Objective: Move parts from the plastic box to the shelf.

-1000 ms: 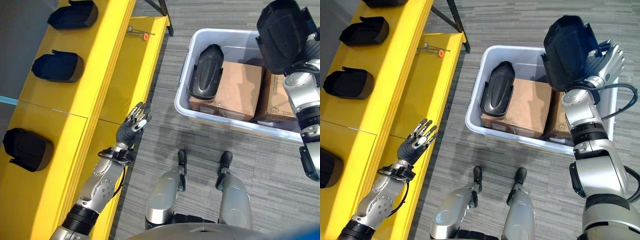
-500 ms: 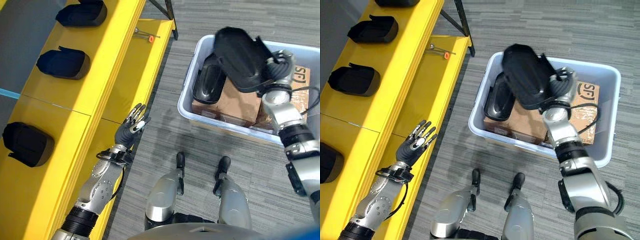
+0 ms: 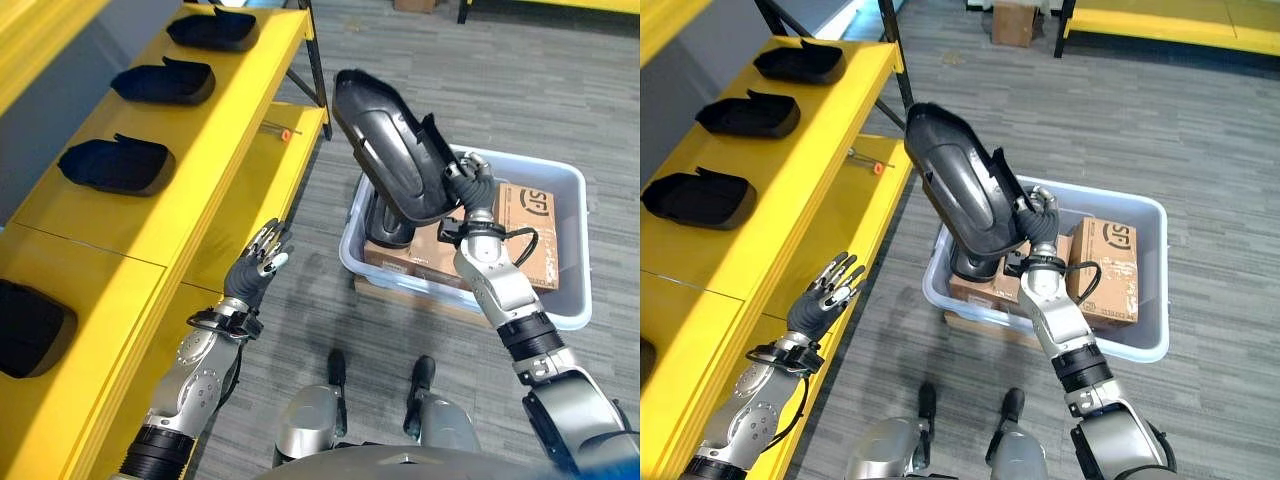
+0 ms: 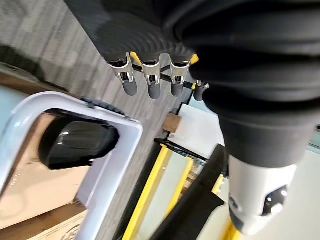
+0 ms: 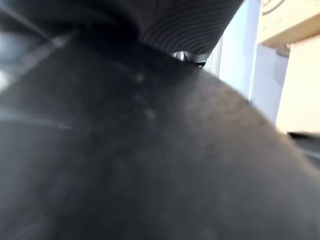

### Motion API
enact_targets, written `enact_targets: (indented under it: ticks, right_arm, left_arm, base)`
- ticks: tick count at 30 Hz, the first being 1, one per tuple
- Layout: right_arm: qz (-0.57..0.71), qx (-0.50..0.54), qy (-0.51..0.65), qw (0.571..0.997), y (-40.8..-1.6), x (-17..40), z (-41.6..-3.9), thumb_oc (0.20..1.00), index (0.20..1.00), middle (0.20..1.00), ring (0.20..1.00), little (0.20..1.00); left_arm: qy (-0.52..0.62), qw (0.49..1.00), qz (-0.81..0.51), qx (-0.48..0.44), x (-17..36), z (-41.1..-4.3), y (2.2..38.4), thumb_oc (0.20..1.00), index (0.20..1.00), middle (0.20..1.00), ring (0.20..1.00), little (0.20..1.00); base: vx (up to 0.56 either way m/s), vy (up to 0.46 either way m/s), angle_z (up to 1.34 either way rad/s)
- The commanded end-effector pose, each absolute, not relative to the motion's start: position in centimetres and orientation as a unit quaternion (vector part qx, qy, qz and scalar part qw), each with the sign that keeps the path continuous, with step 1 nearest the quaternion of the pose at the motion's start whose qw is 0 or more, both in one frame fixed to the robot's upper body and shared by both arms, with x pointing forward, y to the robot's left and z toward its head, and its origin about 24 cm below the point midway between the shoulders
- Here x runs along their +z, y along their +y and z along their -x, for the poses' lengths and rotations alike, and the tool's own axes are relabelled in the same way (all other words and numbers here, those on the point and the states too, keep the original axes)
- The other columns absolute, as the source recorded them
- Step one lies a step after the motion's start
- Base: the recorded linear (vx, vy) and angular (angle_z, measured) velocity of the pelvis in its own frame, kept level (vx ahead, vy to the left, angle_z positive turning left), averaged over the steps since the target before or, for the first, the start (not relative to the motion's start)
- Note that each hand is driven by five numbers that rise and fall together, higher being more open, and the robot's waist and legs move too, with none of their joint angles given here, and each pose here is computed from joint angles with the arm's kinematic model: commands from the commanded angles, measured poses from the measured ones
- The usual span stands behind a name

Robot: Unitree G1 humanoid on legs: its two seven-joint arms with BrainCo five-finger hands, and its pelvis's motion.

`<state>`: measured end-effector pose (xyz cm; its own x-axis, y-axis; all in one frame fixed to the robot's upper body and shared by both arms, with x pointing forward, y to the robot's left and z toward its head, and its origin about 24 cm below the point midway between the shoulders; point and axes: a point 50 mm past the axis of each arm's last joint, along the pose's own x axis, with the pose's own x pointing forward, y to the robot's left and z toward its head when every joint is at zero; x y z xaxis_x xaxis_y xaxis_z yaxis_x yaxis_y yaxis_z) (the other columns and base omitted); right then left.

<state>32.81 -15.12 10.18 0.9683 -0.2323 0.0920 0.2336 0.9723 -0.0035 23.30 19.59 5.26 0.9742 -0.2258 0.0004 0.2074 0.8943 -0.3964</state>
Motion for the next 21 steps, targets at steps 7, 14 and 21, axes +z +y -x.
enact_targets:
  ticks: [7,14,21]
  right_arm:
    - [-0.044,-0.084,-0.096,0.991,-14.3,10.4,-31.1,0.2,0.2,0.2,0.2,0.2]
    - [-0.027,-0.089,-0.125,0.988,-14.4,10.8,-30.6,0.2,0.2,0.2,0.2,0.2]
    - [-0.027,-0.114,-0.137,0.984,-15.5,10.6,-28.6,0.2,0.2,0.2,0.2,0.2]
  left_arm:
    - [0.021,0.973,0.188,-0.13,5.5,-22.8,18.7,1.0,1.0,1.0,1.0,1.0]
    - [0.028,0.964,0.181,-0.193,4.7,-22.7,17.7,1.0,1.0,1.0,1.0,1.0]
    - [0.013,0.949,0.175,-0.261,5.9,-23.4,15.5,1.0,1.0,1.0,1.0,1.0]
  base:
    - [-0.02,0.017,0.17]
    - [-0.08,-0.13,1.02]
    - [-0.11,0.06,1.33]
